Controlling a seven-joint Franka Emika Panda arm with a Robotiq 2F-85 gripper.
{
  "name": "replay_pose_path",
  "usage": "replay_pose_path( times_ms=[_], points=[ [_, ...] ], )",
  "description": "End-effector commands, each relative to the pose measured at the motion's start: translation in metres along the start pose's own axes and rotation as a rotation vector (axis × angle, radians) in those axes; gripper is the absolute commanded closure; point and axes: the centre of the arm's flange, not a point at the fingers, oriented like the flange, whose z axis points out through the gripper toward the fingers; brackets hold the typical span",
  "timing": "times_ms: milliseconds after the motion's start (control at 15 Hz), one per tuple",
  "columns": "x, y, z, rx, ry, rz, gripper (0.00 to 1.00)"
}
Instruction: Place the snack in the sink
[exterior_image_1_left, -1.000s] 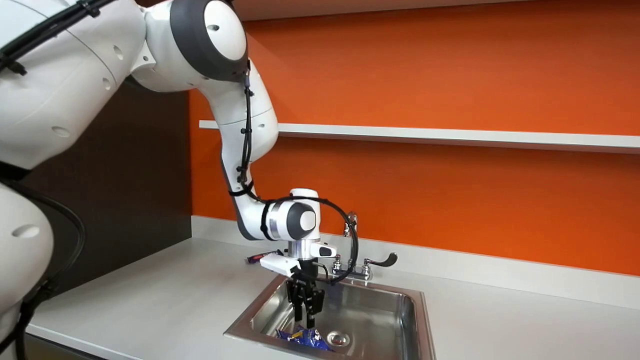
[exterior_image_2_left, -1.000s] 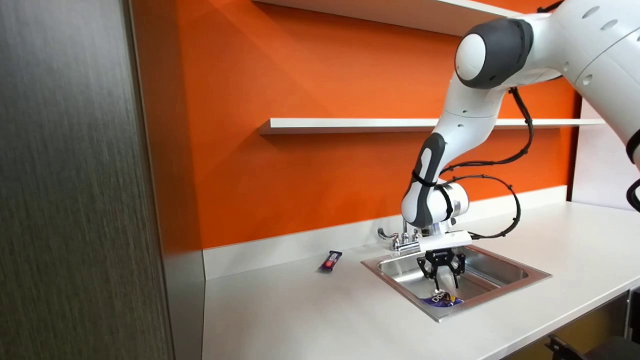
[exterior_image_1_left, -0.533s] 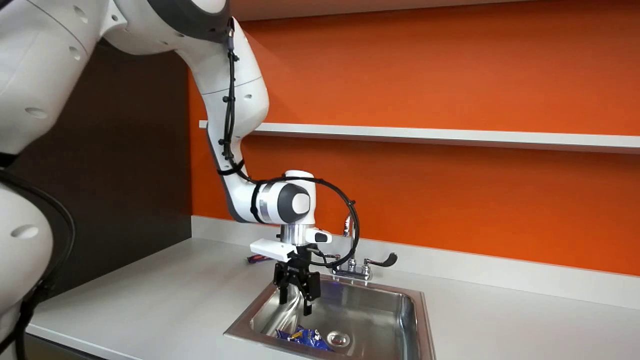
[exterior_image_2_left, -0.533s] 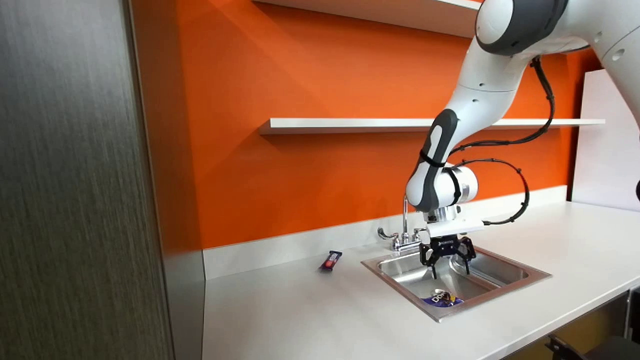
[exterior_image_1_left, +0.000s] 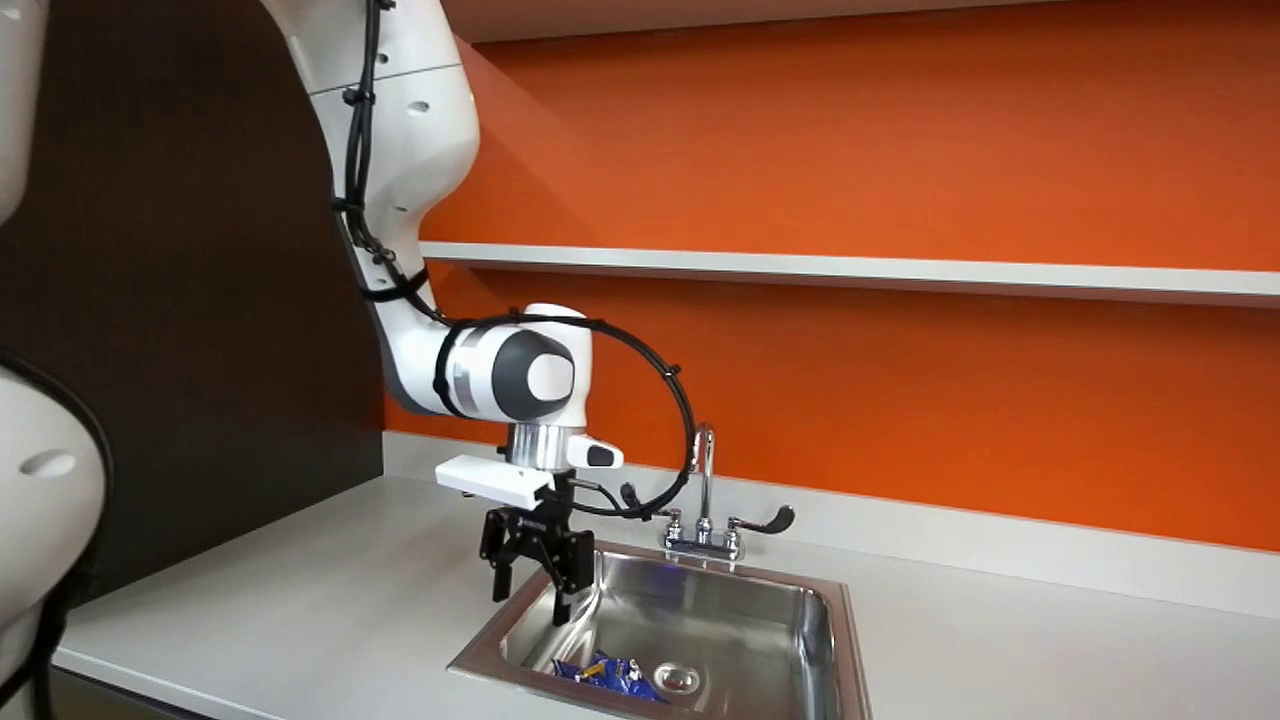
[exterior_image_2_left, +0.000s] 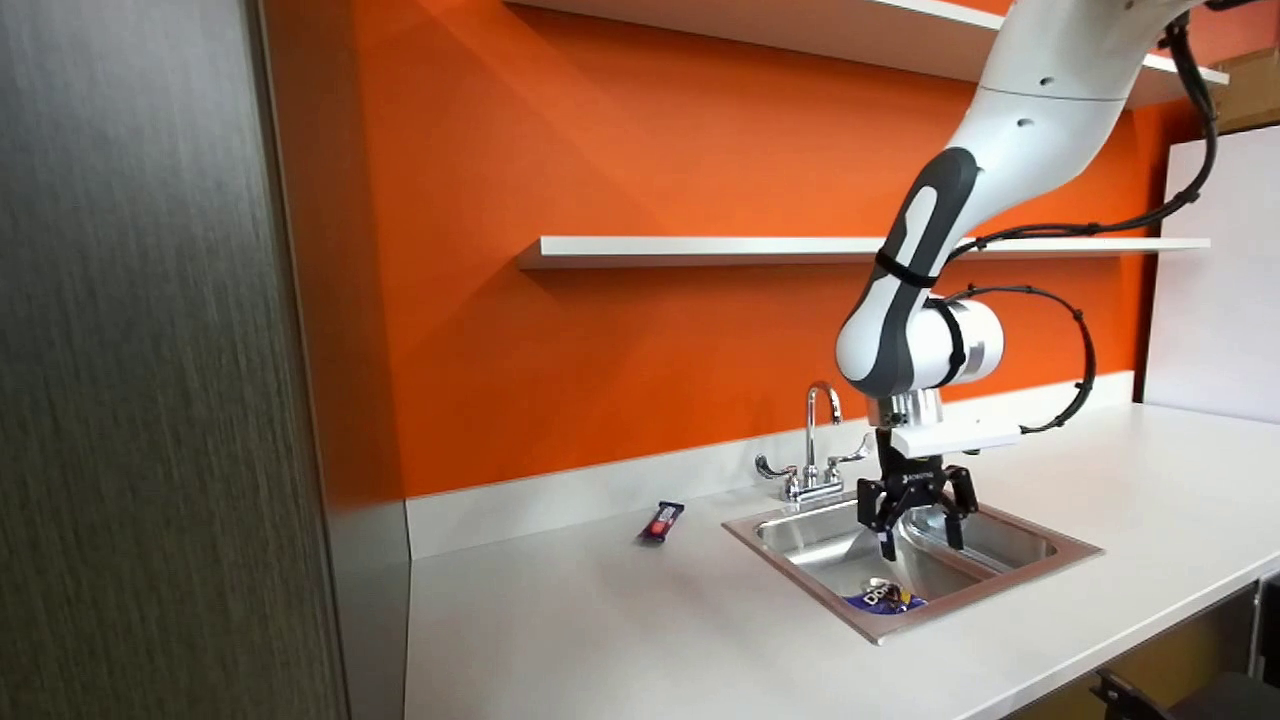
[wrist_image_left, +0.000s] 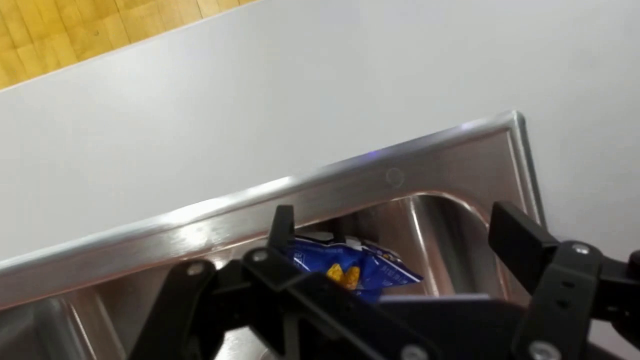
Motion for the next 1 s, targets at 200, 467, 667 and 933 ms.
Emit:
replay_pose_path(
  times_ms=[200, 467, 667, 933],
  points=[
    [-0.063, -0.017, -0.037, 0.038, 0.013, -0.125, 0.00],
    [-0.050, -0.017, -0.026, 0.034, 0.021, -0.102, 0.00],
    [-0.052, -0.017, -0.027, 0.034, 0.020, -0.103, 0.00],
    [-0.052, -0.017, -0.026, 0.034, 0.019, -0.103, 0.00]
  ],
)
